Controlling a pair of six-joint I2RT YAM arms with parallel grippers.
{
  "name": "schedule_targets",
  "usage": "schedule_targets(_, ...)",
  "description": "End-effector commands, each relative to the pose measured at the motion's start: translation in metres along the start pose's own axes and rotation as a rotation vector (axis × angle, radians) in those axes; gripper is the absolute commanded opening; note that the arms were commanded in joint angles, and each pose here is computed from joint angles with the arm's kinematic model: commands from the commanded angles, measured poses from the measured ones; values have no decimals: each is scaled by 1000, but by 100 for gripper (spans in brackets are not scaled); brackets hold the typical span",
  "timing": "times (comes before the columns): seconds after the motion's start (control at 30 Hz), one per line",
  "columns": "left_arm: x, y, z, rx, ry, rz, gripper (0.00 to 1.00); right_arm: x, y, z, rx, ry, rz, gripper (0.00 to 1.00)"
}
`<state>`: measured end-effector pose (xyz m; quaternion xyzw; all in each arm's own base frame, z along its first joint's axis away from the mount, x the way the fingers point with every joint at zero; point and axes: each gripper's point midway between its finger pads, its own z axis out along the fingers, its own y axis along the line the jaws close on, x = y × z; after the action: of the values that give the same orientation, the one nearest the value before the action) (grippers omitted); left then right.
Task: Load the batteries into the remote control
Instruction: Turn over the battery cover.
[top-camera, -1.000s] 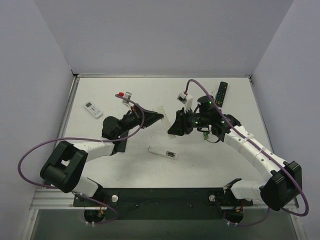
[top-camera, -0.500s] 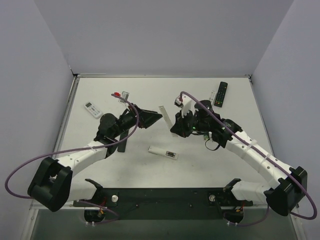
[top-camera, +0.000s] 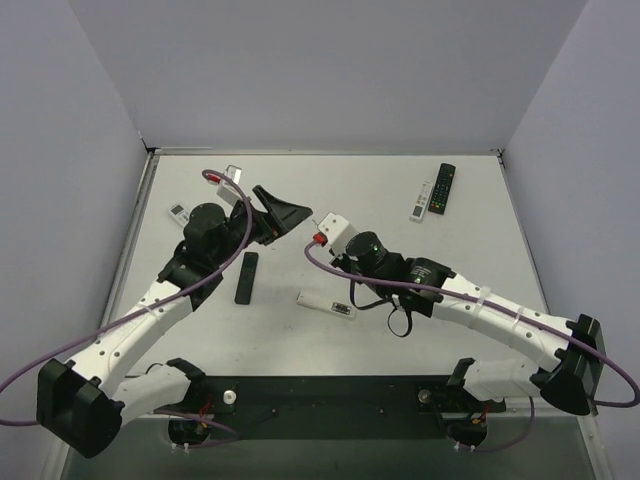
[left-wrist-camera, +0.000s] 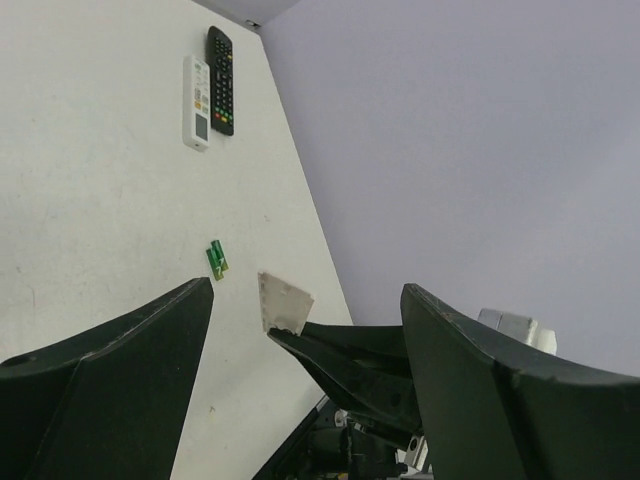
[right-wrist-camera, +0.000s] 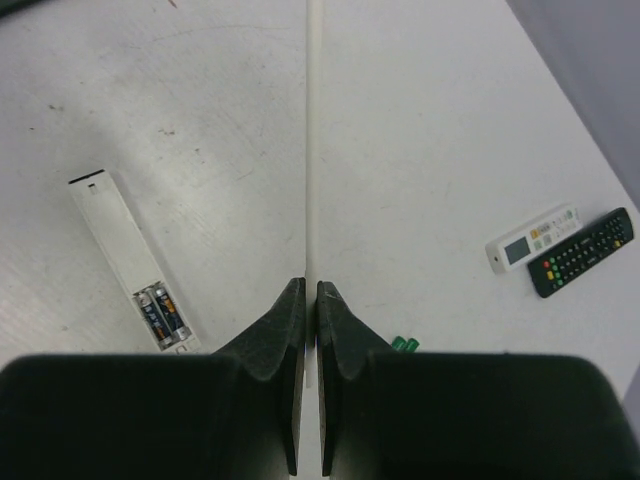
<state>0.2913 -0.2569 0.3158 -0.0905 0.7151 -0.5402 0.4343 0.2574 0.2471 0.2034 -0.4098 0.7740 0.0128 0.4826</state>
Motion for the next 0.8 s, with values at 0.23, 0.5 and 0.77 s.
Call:
schedule_targets(0.23,19,-1,6,-74,115,-127,80,-31,-16,-7,208,-26,-152,0)
schedule_targets(0.5,28,0,8,-80,151,-136,67,-35,-10,-6,258,-10,-246,0)
schedule_targets(0.77,28,1,5,-80,143,-133,35,-34,-6,-3,299,11,-318,0)
